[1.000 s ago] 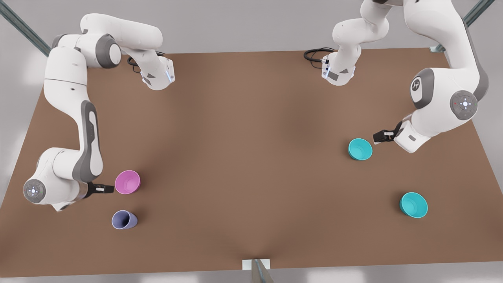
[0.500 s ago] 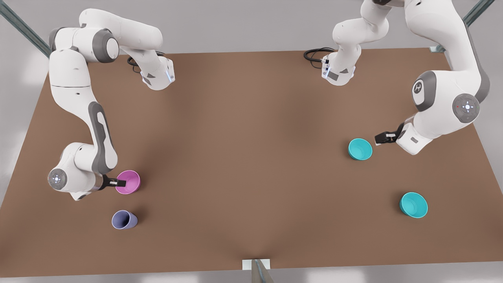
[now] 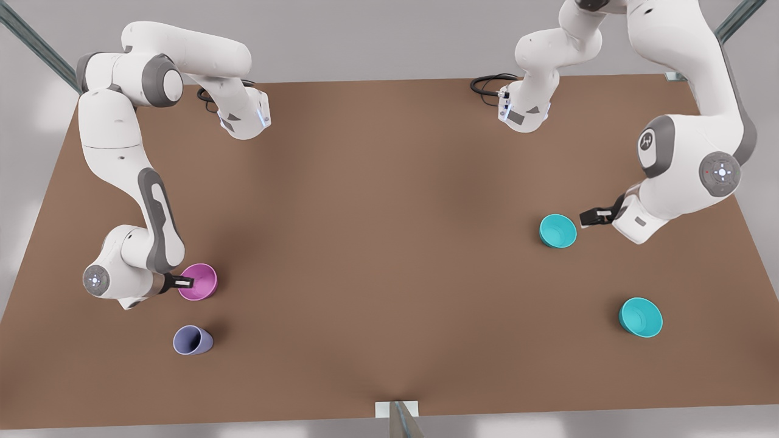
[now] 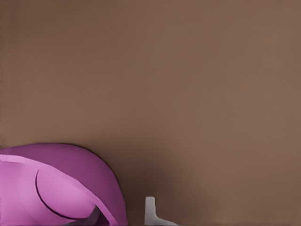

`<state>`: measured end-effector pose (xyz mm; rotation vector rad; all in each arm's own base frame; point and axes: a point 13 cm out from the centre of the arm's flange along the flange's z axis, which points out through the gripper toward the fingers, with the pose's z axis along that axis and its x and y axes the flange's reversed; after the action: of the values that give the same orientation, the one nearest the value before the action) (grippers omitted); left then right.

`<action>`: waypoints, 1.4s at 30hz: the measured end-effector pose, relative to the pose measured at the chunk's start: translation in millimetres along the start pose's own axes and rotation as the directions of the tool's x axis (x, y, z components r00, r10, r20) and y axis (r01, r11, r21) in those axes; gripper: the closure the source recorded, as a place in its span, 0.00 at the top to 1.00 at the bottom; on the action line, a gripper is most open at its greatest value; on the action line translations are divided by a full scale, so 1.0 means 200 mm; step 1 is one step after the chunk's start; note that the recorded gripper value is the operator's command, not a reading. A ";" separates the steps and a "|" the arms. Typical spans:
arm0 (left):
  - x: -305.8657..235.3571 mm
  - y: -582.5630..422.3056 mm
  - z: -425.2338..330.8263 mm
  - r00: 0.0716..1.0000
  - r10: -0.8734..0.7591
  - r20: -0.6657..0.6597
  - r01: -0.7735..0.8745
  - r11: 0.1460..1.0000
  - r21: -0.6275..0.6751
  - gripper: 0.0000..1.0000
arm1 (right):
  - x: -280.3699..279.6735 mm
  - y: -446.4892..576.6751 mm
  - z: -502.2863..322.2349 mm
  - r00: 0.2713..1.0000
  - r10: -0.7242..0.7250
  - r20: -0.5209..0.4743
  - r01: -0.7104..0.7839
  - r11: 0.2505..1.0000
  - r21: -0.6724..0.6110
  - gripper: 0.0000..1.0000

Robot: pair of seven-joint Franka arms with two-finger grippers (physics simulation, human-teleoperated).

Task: Stack the blue bowl on the pink bowl

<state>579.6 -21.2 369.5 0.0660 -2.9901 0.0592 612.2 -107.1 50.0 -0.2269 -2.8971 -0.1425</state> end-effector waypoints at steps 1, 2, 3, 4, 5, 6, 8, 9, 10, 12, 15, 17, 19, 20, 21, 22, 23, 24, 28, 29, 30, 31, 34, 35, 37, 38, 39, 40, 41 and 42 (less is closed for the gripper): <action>0.00 -0.01 0.03 1.000 0.003 -0.011 -0.003 1.000 0.003 1.00 | 0.00 0.01 0.00 1.000 -0.007 0.000 0.007 1.000 -0.003 0.21; -0.01 -0.03 0.06 1.000 0.008 -0.023 -0.008 1.000 0.005 1.00 | 0.00 0.03 -0.01 1.000 -0.014 0.001 0.014 1.000 -0.004 0.21; -0.01 -0.04 0.08 0.999 0.012 -0.033 -0.012 1.000 0.007 1.00 | -0.01 0.04 -0.01 1.000 -0.021 0.002 0.021 1.000 -0.005 0.21; 0.00 -0.07 0.09 0.999 0.020 -0.040 -0.020 1.000 0.009 1.00 | -0.01 0.08 -0.02 1.000 -0.030 0.003 0.030 0.999 -0.012 0.21; 0.01 -0.10 0.10 0.998 0.032 -0.047 -0.032 0.999 0.010 1.00 | -0.01 0.13 -0.03 0.999 -0.038 0.004 0.038 0.999 -0.027 0.21; 0.02 -0.13 0.10 0.998 0.043 -0.053 -0.043 0.999 0.010 1.00 | -0.01 0.20 -0.05 0.999 -0.053 0.009 0.053 0.998 -0.045 0.21; 0.04 -0.15 0.10 0.997 0.049 -0.062 -0.048 0.999 0.010 1.00 | -0.01 0.46 -0.14 0.993 -0.111 0.029 0.113 0.990 -0.088 0.21; 0.05 -0.14 0.10 0.996 0.048 -0.069 -0.047 0.999 0.009 1.00 | 0.01 0.64 -0.19 0.987 -0.152 0.044 0.156 0.981 -0.115 0.21; 0.06 -0.14 0.11 0.996 0.047 -0.080 -0.047 0.999 0.008 1.00 | 0.03 0.85 -0.23 0.979 -0.193 0.057 0.200 0.970 -0.138 0.21; 0.07 -0.12 0.12 0.994 0.044 -0.095 -0.044 0.999 0.005 1.00 | 0.11 1.38 -0.24 0.955 -0.284 0.082 0.295 0.939 -0.175 0.21; 0.09 -0.06 0.18 0.992 0.027 -0.126 -0.027 1.000 0.004 1.00 | 0.18 2.20 -0.15 0.911 -0.382 0.157 0.409 0.887 -0.216 0.21; 0.11 0.09 0.39 0.981 -0.011 -0.192 0.014 1.000 0.017 1.00 | 0.17 2.57 -0.11 0.898 -0.387 0.212 0.432 0.868 -0.247 0.21; 0.15 0.33 0.60 0.970 -0.061 -0.237 0.073 0.996 0.044 1.00 | 0.18 2.78 -0.03 0.901 -0.366 0.235 0.422 0.866 -0.269 0.21; 0.15 0.41 0.70 0.965 -0.071 -0.252 0.089 0.994 0.061 1.00 | 0.21 2.85 0.03 0.905 -0.354 0.237 0.412 0.868 -0.277 0.21; 0.15 0.48 0.82 0.961 -0.073 -0.268 0.096 0.992 0.077 1.00 | 0.23 2.92 0.08 0.908 -0.344 0.239 0.404 0.869 -0.284 0.21; 0.17 0.52 0.94 0.958 -0.070 -0.279 0.099 0.991 0.092 1.00 | 0.26 2.98 0.12 0.912 -0.332 0.242 0.395 0.871 -0.291 0.21; 0.20 0.57 1.06 0.955 -0.066 -0.289 0.101 0.989 0.107 1.00 | 0.28 3.02 0.15 0.916 -0.319 0.243 0.384 0.874 -0.298 0.21; 0.26 0.60 1.18 0.952 -0.061 -0.300 0.102 0.987 0.122 1.00 | 0.29 3.05 0.18 0.921 -0.305 0.242 0.370 0.877 -0.305 0.21; 0.33 0.72 1.43 0.961 -0.004 -0.277 0.051 0.985 0.164 1.00 | 0.31 3.10 0.26 0.939 -0.244 0.241 0.315 0.892 -0.324 0.21; 0.33 0.74 1.48 0.963 0.016 -0.269 0.032 0.984 0.173 1.00 | 0.30 3.11 0.28 0.942 -0.229 0.244 0.302 0.895 -0.327 0.65; 0.33 0.73 1.52 0.964 0.048 -0.262 0.000 0.983 0.181 1.00 | 0.30 3.12 0.29 0.945 -0.215 0.247 0.290 0.899 -0.329 1.00; 0.32 0.69 1.55 0.964 0.084 -0.254 -0.035 0.981 0.190 1.00 | 0.30 3.13 0.30 0.947 -0.201 0.251 0.279 0.901 -0.333 1.00; 0.31 0.60 1.59 0.964 0.151 -0.217 -0.099 0.968 0.232 1.00 | 0.28 3.15 0.26 0.951 -0.157 0.268 0.248 0.903 -0.352 1.00; 0.30 0.59 1.59 0.964 0.168 -0.204 -0.117 0.963 0.242 1.00 | 0.26 3.16 0.22 0.951 -0.141 0.276 0.239 0.901 -0.362 1.00; 0.28 0.57 1.59 0.963 0.200 -0.180 -0.151 0.955 0.255 0.91 | 0.24 3.18 0.11 0.949 -0.111 0.294 0.224 0.896 -0.384 1.00; 0.28 0.57 1.59 0.962 0.216 -0.170 -0.167 0.951 0.260 0.67 | 0.22 3.18 0.02 0.947 -0.092 0.309 0.216 0.891 -0.398 1.00; 0.27 0.57 1.59 0.960 0.230 -0.160 -0.183 0.947 0.263 0.49 | 0.16 3.14 -0.13 0.943 -0.062 0.328 0.203 0.887 -0.414 1.00; 0.26 0.57 1.59 0.958 0.245 -0.152 -0.199 0.943 0.266 0.36 | 0.07 3.05 -0.30 0.940 -0.025 0.341 0.179 0.886 -0.429 1.00; 0.26 0.56 1.59 0.956 0.256 -0.143 -0.211 0.939 0.271 0.30 | -0.03 2.90 -0.49 0.938 0.018 0.347 0.146 0.885 -0.441 1.00; 0.25 0.56 1.59 0.955 0.265 -0.134 -0.220 0.935 0.278 0.24 | -0.14 2.69 -0.68 0.938 0.062 0.340 0.102 0.889 -0.446 1.00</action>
<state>476.9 74.5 58.7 -0.2681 -2.7836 0.4626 757.8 403.0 216.5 -0.3298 -3.1667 -0.8843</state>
